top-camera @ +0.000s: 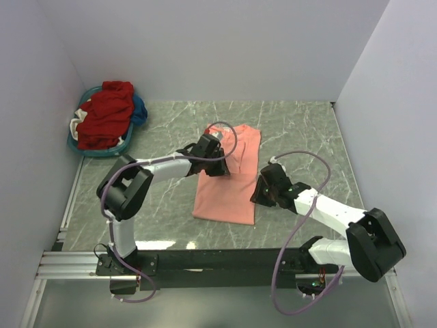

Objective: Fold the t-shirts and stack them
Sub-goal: Fold the tshirt

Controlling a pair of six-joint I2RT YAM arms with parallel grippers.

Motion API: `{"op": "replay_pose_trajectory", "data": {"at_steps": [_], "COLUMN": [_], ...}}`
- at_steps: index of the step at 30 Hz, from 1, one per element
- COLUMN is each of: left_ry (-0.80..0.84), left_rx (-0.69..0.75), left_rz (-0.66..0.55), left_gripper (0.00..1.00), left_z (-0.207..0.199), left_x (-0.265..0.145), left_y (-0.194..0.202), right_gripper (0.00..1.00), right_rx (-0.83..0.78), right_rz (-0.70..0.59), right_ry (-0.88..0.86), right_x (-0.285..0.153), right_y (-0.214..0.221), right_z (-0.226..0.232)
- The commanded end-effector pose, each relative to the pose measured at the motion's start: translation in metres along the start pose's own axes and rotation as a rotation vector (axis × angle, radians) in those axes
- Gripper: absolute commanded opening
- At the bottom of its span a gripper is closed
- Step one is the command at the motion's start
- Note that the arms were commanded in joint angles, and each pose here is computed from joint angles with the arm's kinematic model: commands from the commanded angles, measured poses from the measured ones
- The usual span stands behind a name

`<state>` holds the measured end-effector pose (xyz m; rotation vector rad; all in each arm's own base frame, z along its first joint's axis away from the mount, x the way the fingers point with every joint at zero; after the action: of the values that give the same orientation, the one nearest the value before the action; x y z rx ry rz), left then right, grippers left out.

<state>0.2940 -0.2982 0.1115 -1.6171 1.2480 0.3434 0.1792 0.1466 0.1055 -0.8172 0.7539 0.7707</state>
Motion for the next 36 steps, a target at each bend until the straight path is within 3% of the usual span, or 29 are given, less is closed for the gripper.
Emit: {"op": "replay_pose_trajectory", "data": {"at_steps": [1,6,14,20,26,36], "left_ry": [0.03,0.035,-0.013,-0.098,-0.175,-0.247], "left_rx": [0.029,0.013,-0.029,-0.068,-0.114,-0.17], "left_rz": [-0.148,-0.192,-0.175,-0.128,-0.043,-0.046], "left_gripper": [0.27,0.32,0.32,0.31,0.29,0.29], "left_z": [-0.013,-0.011,0.015,0.041,0.064,0.076], "left_x": [-0.042,-0.069,-0.066,-0.036,-0.005,-0.034], "left_y": [-0.04,-0.033,-0.022,-0.03,-0.006,0.027], "right_gripper": [0.33,0.34,0.33,0.33,0.31,0.31], "right_rx": [-0.036,-0.042,-0.078,-0.075,-0.097,-0.148], "right_rz": [-0.057,-0.117,-0.17,-0.112,-0.013,0.026], "right_ry": [-0.016,-0.073,-0.006,0.109,0.198,0.19], "right_x": [-0.019,-0.03,-0.003,0.042,0.085,0.092], "right_y": [-0.013,-0.031,-0.075,-0.087,-0.084,-0.077], "right_z": [0.013,0.036,0.068,0.054,0.042,0.049]}}
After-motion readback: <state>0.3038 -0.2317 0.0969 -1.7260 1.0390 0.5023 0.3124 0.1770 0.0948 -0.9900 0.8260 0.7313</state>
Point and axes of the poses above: each gripper's point midway between its finger pads, its own x axis out along the fingers, its own z axis along the line the jaws close on, y = z × x, the point moved 9 cm from there along -x, back along the fingers, and after that the axes turned 11 degrees about x, right-handed, at the moved point
